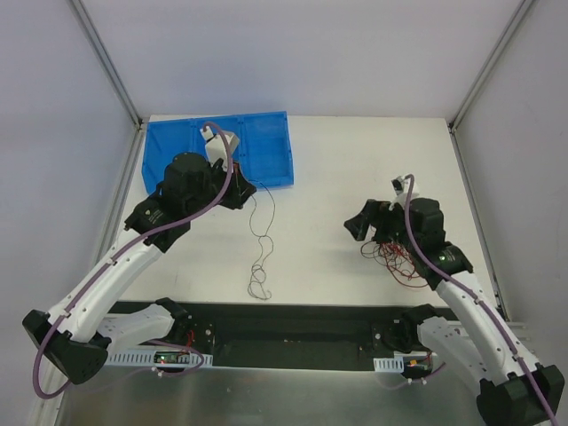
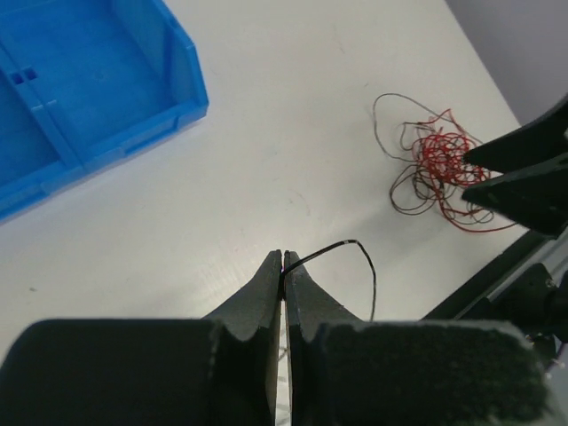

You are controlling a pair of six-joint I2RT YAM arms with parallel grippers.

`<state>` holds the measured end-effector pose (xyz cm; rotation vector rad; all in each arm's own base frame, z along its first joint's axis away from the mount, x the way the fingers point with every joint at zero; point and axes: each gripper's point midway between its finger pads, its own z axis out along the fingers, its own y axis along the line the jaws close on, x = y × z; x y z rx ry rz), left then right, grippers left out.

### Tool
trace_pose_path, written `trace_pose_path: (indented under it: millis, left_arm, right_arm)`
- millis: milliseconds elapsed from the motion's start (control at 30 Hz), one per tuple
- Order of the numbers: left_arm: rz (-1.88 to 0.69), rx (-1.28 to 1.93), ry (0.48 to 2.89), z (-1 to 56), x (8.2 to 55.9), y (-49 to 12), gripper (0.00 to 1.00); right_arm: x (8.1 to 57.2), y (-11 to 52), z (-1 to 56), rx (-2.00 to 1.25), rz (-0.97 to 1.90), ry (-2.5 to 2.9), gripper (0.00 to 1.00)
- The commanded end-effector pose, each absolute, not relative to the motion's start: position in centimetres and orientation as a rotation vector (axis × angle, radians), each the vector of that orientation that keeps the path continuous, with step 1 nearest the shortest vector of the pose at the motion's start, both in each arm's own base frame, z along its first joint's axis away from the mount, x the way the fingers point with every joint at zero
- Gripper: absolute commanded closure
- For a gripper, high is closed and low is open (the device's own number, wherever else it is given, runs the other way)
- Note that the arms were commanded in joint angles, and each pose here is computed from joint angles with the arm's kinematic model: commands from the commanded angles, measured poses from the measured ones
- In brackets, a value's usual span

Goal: Untangle the cables

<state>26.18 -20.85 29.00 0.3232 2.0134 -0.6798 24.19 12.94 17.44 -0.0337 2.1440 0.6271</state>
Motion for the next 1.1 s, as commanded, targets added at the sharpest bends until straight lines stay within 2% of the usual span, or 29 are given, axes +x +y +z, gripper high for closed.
trace_pose_path:
  millis: [0, 100, 333, 533, 767, 967, 1067]
  left_arm:
    - [-0.889, 0.348, 1.848, 34.5, 24.7, -22.7, 1.0]
    - [-0.938, 0.35, 1.816, 36.0, 23.8, -22.8, 1.0]
    - [-1.034, 0.337, 1.761, 38.9, 22.2, -22.9, 1.0]
    - [-1.071, 0.334, 1.746, 40.0, 21.8, -23.2, 1.0]
    - [-1.088, 0.334, 1.738, 40.9, 21.9, -23.5, 1.0]
    - [-1.083, 0.334, 1.724, 41.4, 22.0, -23.4, 1.0]
    - [-1.09, 0.334, 1.717, 41.8, 21.9, -23.4, 1.0]
  right_arm:
    - [23.9, 19.9, 21.0, -0.224, 0.959, 1.956, 0.02]
    - [23.3, 23.7, 21.8, -0.333, 1.033, 1.921, 0.03]
    - [21.6, 29.7, 21.4, -0.451, 1.07, 1.813, 0.12]
    - [21.6, 31.3, 21.8, -0.446, 1.082, 1.754, 0.23]
    - [22.0, 31.0, 22.7, -0.408, 0.979, 1.699, 0.29]
    - [20.5, 31.2, 23.6, -0.457, 1.06, 1.655, 0.28]
    - [18.2, 31.8, 22.8, -0.554, 1.078, 1.631, 0.23]
